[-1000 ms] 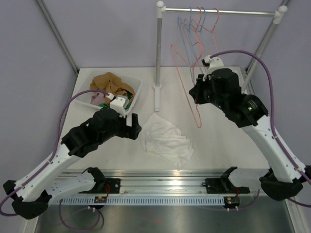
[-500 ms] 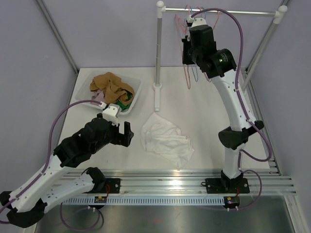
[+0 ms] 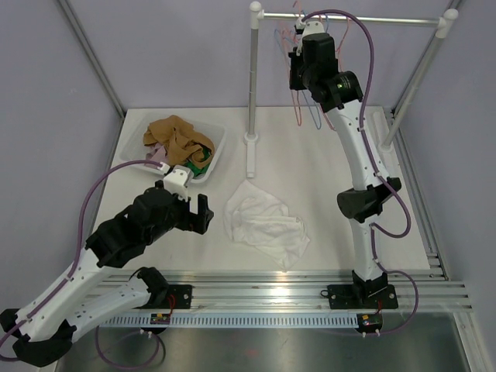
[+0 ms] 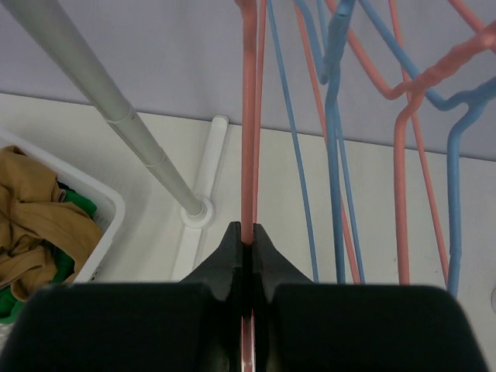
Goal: Remove the tank top from the hanger
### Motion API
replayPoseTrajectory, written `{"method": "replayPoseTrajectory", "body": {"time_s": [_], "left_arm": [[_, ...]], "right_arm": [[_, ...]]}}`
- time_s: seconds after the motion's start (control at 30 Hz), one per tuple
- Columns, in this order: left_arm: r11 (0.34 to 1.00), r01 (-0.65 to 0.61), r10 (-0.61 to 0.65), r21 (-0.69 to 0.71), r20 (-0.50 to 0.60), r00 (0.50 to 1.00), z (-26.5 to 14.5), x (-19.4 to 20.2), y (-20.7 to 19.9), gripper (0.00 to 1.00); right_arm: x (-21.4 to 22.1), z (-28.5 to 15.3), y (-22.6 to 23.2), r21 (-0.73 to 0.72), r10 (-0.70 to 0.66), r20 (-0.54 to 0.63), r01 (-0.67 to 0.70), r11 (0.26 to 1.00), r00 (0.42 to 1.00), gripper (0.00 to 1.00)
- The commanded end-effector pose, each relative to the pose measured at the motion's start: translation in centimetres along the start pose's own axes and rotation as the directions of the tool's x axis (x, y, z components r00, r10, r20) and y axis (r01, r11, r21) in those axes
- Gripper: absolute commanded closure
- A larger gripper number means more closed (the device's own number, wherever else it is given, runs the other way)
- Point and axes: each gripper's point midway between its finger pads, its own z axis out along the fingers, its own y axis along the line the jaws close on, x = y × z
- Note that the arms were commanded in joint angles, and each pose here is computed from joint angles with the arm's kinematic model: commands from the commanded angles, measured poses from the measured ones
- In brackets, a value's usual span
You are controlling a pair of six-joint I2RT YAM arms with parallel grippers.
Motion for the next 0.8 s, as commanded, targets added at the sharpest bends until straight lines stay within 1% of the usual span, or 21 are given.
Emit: {"method": "replayPoseTrajectory", "body": {"time_s": [0.0,0.1,0.17,0.37,0.5,0.63,0.67,0.73,0.77], "left_arm": [[0.998,-0.005,0.002,0.060,0.048,0.999,0.0,-1.1,-0.9,0.01],[0.997,-0.005,0.002,0.071,0.050,0.999,0.0,-1.1,-1.0,0.01],[0.997,-0.004,0.000,0.081,0.053,0.999,-0.1,-1.1,-1.1,0.01],[0.996,-0.001,-0.005,0.092,0.071,0.997,-0.5,-1.3,-1.2,0.01],[0.996,0.000,-0.007,0.091,0.073,0.997,-0.5,-1.4,-1.2,0.01],[0.996,0.004,-0.011,0.090,0.078,0.997,-0.6,-1.4,-1.1,0.01],[0.996,0.006,-0.013,0.091,0.079,0.997,-0.6,-1.4,-1.1,0.01],[0.996,0.007,-0.014,0.090,0.080,0.997,-0.6,-1.5,-1.1,0.01],[0.996,0.010,-0.017,0.090,0.080,0.997,-0.6,-1.5,-1.1,0.01]], "right_arm": [[-3.4,0.1,0.2,-0.038,0.012,0.123,-0.008,0.999,0.992,1.00],[-2.9,1.0,0.4,-0.044,0.011,0.115,-0.006,0.999,0.993,1.00],[-2.1,1.8,-0.3,-0.034,0.020,0.088,-0.017,0.999,0.996,1.00],[0.5,2.6,-0.3,-0.046,0.033,-0.002,-0.033,0.998,0.999,1.00],[0.9,1.8,-0.3,-0.052,0.041,-0.026,-0.042,0.998,0.999,1.00],[0.0,-0.2,0.1,-0.068,0.049,-0.007,-0.050,0.996,0.999,1.00],[-0.2,-0.7,0.2,-0.073,0.047,-0.005,-0.047,0.996,0.999,0.98],[-0.9,-2.0,0.5,-0.086,0.043,0.011,-0.042,0.995,0.999,0.75],[-1.2,-2.5,0.6,-0.088,0.041,0.017,-0.040,0.995,0.999,0.66]]}}
